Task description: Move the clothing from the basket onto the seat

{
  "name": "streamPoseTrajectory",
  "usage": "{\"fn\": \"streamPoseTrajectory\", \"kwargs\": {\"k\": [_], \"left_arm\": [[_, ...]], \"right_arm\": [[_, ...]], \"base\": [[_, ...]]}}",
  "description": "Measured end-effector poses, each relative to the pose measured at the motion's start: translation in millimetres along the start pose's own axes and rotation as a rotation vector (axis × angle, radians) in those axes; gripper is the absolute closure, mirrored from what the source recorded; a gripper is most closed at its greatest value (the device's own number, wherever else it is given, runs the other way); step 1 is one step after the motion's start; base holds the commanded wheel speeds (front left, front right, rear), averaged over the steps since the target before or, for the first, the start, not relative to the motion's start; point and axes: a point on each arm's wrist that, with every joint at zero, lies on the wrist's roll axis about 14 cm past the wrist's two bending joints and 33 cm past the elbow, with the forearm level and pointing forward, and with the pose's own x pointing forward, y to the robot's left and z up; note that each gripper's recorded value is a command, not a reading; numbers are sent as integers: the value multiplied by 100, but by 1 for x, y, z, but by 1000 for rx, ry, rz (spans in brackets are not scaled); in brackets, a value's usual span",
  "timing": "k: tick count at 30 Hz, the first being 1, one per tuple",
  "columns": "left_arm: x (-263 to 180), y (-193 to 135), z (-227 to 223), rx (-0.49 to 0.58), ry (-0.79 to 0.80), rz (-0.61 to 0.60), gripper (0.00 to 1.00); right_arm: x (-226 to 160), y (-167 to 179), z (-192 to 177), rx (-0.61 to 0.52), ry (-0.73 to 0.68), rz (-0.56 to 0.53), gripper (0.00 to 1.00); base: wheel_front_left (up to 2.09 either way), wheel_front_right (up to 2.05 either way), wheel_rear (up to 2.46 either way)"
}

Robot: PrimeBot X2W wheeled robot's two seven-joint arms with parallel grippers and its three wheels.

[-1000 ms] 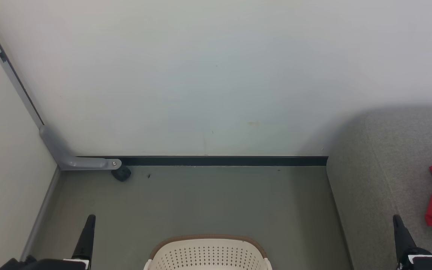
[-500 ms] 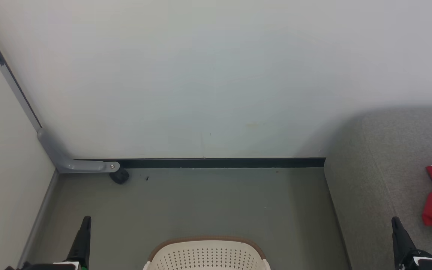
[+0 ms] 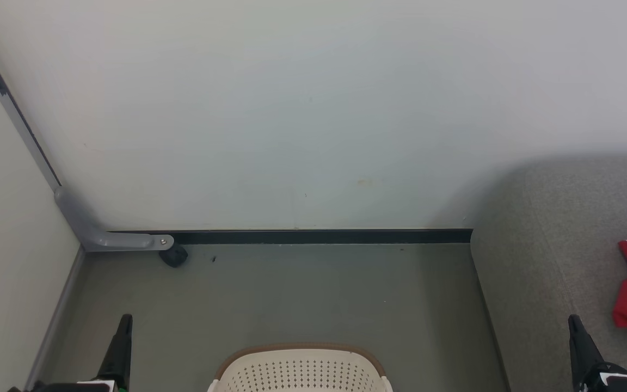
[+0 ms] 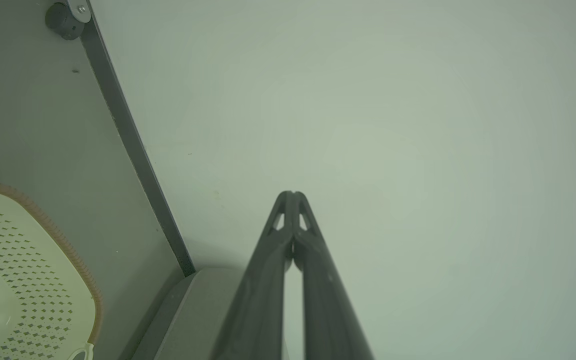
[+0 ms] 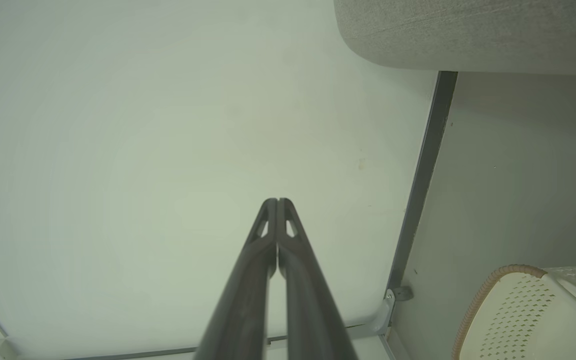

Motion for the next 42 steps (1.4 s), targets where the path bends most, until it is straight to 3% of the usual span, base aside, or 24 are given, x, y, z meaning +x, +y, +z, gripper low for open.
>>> {"fn": "streamPoseTrajectory", "kwargs": {"k": [42], "left_arm": [[0, 1, 0, 0, 0, 2, 100]], "right_arm": [[0, 0, 0, 0, 0, 0, 100]], "base": [[0, 0, 0]]}}
